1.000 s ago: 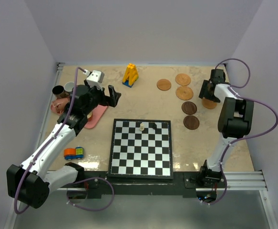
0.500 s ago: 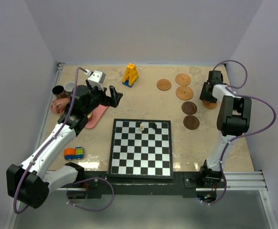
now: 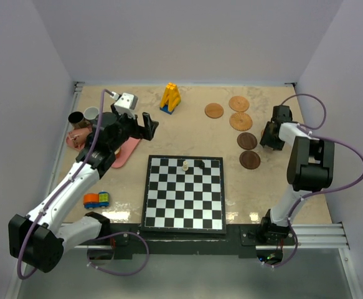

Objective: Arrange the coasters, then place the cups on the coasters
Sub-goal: Move the coaster to the center of the board.

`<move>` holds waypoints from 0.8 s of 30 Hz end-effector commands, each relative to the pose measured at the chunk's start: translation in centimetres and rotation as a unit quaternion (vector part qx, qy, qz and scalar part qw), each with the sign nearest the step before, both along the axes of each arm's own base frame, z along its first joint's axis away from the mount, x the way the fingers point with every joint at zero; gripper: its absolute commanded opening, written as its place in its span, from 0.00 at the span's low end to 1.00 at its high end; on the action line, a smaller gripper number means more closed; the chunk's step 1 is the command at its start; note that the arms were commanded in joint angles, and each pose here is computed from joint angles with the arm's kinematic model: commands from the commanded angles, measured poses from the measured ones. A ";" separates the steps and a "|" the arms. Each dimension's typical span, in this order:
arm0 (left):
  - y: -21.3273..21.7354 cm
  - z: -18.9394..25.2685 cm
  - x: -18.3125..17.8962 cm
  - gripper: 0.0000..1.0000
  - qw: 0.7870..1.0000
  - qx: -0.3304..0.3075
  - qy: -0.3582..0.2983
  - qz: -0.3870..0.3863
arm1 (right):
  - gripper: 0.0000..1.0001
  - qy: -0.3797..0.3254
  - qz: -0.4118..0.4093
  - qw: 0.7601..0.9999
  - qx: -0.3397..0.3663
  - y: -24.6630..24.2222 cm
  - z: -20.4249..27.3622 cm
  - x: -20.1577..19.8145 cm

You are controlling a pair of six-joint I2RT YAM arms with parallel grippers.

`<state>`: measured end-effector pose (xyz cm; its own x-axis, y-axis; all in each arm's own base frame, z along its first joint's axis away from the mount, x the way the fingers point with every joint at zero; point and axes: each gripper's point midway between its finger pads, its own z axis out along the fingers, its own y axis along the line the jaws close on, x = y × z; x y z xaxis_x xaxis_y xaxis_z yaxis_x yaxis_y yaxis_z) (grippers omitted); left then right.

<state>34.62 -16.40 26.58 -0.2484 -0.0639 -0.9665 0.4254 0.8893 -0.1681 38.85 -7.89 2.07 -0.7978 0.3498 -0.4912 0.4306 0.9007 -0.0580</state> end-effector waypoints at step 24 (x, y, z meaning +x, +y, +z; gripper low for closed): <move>0.8 3.2 -0.5 0.98 0.998 -0.006 -0.059 0.014 | 0.81 -0.162 0.037 0.986 -0.023 -1.3 10.1 11.8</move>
<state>34.14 -15.77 28.16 -0.2021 -0.0783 -0.9762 0.4137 0.8967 -0.1576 47.96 -8.60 12.12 -0.6351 0.3270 -0.6998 0.4126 0.9095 0.0506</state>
